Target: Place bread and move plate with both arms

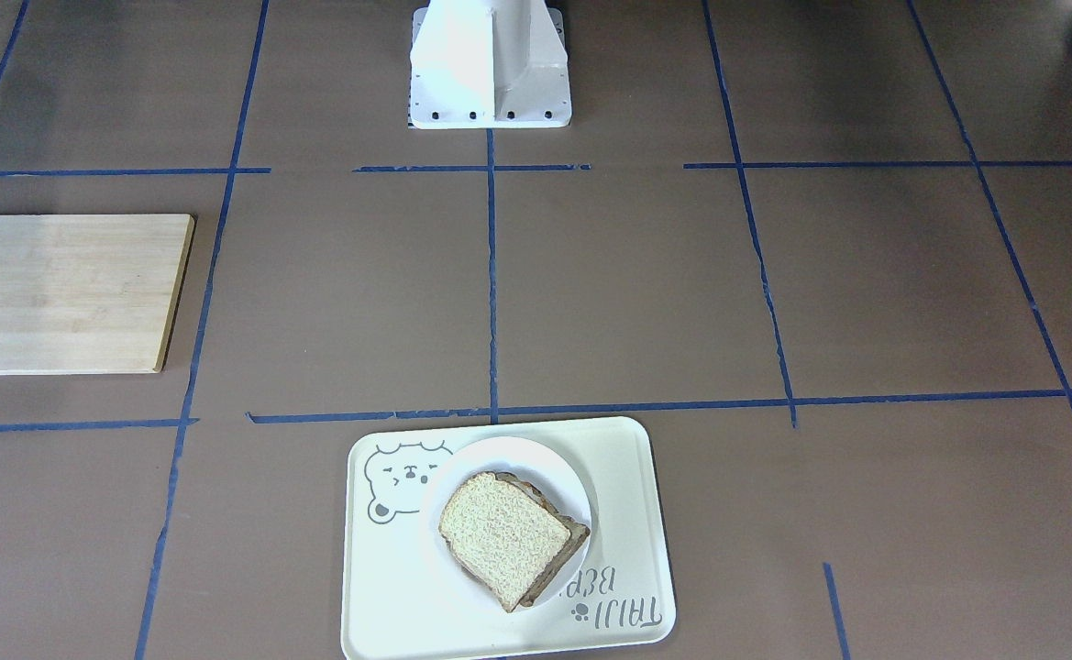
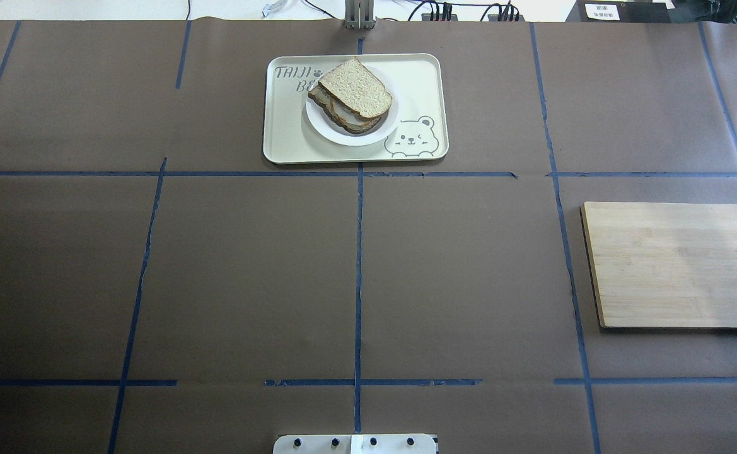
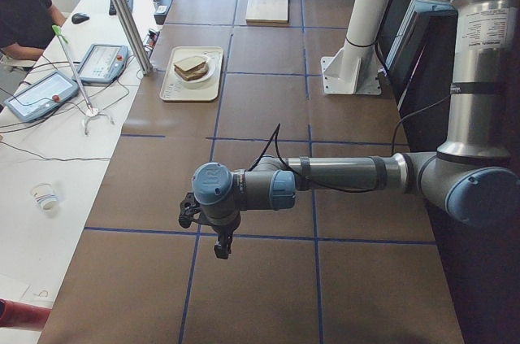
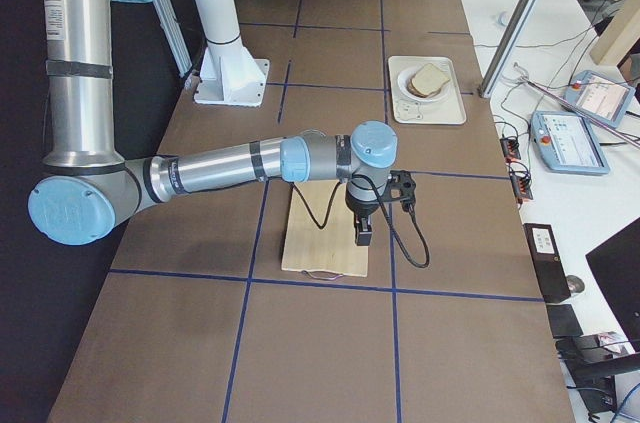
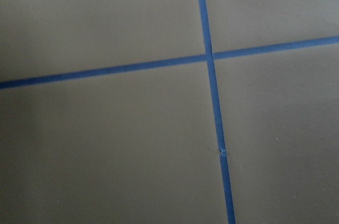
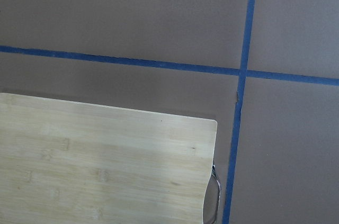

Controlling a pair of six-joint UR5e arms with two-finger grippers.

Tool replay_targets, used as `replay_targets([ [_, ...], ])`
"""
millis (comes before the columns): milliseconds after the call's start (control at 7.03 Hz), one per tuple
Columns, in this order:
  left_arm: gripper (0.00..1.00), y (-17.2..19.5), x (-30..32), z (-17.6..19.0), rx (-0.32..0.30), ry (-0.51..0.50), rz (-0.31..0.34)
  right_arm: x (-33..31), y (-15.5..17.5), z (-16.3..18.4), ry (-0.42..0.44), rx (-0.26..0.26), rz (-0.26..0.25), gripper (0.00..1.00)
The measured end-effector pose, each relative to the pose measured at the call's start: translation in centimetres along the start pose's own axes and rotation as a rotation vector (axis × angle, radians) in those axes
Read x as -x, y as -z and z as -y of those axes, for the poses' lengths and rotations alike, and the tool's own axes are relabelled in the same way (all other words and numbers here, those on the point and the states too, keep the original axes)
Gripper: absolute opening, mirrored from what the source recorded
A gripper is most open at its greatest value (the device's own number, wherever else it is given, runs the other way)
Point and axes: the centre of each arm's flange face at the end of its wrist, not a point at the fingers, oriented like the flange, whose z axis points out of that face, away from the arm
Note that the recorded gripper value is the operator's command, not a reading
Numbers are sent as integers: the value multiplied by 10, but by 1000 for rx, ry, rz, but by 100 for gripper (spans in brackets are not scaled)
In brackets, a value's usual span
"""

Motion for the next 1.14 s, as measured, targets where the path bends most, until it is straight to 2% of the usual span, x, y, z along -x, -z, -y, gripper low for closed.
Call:
replay_targets([
  [426, 100, 21, -25, -2, 33, 29, 1, -6, -5, -7, -17, 12, 4, 100],
  [1137, 100, 17, -22, -15, 58, -41, 1, -37, -9, -19, -79, 18, 27, 100],
])
